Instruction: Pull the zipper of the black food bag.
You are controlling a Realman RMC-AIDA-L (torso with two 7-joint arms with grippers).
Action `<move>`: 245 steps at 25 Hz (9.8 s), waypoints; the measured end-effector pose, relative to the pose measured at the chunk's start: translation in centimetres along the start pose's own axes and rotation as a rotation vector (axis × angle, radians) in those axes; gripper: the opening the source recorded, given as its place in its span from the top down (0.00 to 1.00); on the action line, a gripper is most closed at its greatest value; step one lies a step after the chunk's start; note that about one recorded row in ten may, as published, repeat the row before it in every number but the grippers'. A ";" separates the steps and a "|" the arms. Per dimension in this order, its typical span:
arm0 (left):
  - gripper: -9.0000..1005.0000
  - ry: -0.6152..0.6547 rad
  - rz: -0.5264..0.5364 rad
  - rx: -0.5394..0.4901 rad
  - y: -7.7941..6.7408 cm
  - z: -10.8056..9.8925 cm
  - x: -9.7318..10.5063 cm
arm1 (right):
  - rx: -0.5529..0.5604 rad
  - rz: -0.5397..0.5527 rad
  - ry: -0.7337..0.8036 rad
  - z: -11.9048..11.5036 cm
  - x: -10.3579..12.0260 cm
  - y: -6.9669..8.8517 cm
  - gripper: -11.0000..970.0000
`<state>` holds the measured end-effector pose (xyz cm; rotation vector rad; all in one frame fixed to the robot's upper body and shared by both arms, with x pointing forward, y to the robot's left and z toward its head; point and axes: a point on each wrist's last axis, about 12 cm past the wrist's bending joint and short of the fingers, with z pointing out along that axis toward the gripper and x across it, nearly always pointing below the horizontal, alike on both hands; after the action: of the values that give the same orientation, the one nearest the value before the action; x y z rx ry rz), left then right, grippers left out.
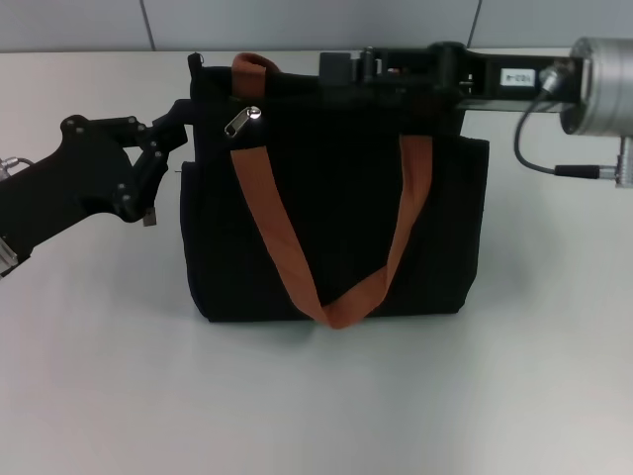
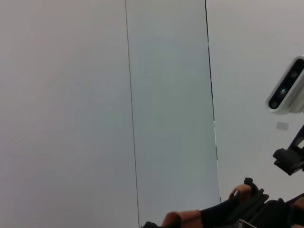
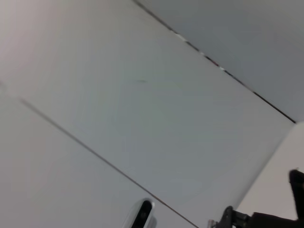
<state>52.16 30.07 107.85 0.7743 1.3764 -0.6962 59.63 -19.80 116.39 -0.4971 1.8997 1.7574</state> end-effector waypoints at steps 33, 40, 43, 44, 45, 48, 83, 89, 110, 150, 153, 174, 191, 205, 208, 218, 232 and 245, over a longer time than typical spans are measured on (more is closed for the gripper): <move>0.97 -0.013 -0.009 0.012 -0.8 0.3 0.3 | 0.182 0.344 0.082 7.0 -0.8 -1.6 0.63; 0.97 -0.018 -0.006 0.019 -0.9 0.4 0.2 | 0.179 0.347 0.080 7.3 -0.6 -1.7 0.63; 0.97 -0.020 -0.005 0.019 -0.8 0.4 0.2 | 0.182 0.347 0.083 7.3 -0.5 -1.7 0.63; 0.97 -0.020 -0.005 0.019 -0.8 0.4 0.2 | 0.185 0.338 0.085 7.3 -0.4 -1.8 0.63; 0.97 -0.020 -0.005 0.019 -0.8 0.4 0.2 | 0.187 0.330 0.084 7.3 -0.4 -1.8 0.63; 0.97 -0.020 -0.005 0.020 -0.9 0.4 0.2 | 0.192 0.309 0.079 7.2 -0.4 -1.9 0.63; 0.97 -0.044 -0.006 0.046 -1.2 0.4 0.0 | 0.187 0.282 0.040 7.1 -0.1 -2.4 0.86; 0.97 -0.045 -0.004 0.046 -1.2 0.4 -0.1 | 0.185 0.281 0.042 6.6 -0.1 -2.4 0.77; 0.97 -0.048 0.002 0.047 -1.2 0.2 -0.2 | 0.239 0.210 0.107 7.9 -0.3 -2.3 0.75; 0.97 -0.062 -0.005 0.050 -1.5 -0.3 -0.2 | 0.266 0.066 0.086 5.9 -1.5 -1.8 0.88; 0.97 -0.063 -0.005 0.051 -1.5 -0.3 -0.2 | 0.272 0.025 0.101 5.7 -1.7 -1.7 0.86; 0.97 -0.072 -0.002 0.059 -1.5 -0.2 -0.4 | 0.294 -0.110 0.235 8.3 -2.1 -0.5 0.68; 0.97 -0.078 0.001 0.067 -1.5 0.0 -0.5 | 0.340 -0.119 0.268 9.4 -1.9 -0.7 0.70; 0.97 -0.088 0.002 0.060 -1.4 0.0 -0.6 | 0.473 -0.162 0.228 7.4 -2.7 -0.2 0.97; 0.97 -0.095 0.004 0.052 -1.3 -0.1 -0.7 | 0.541 -0.173 0.195 5.7 -2.6 0.5 0.99; 0.97 -0.094 0.010 0.049 -1.0 -0.1 -0.9 | 0.696 -0.134 0.048 -1.5 -2.1 1.7 0.99; 0.96 -0.092 -0.017 0.048 -0.9 0.0 -0.9 | 0.311 -0.256 -0.232 -6.5 -0.2 2.1 0.97; 0.93 -0.064 -0.125 0.081 -0.7 -0.2 -1.0 | -0.070 -0.822 -0.239 -11.2 7.8 3.0 0.50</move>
<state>51.41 29.80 108.77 0.7284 1.3535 -0.8716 50.31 -30.05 114.71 -0.8910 1.2040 1.2539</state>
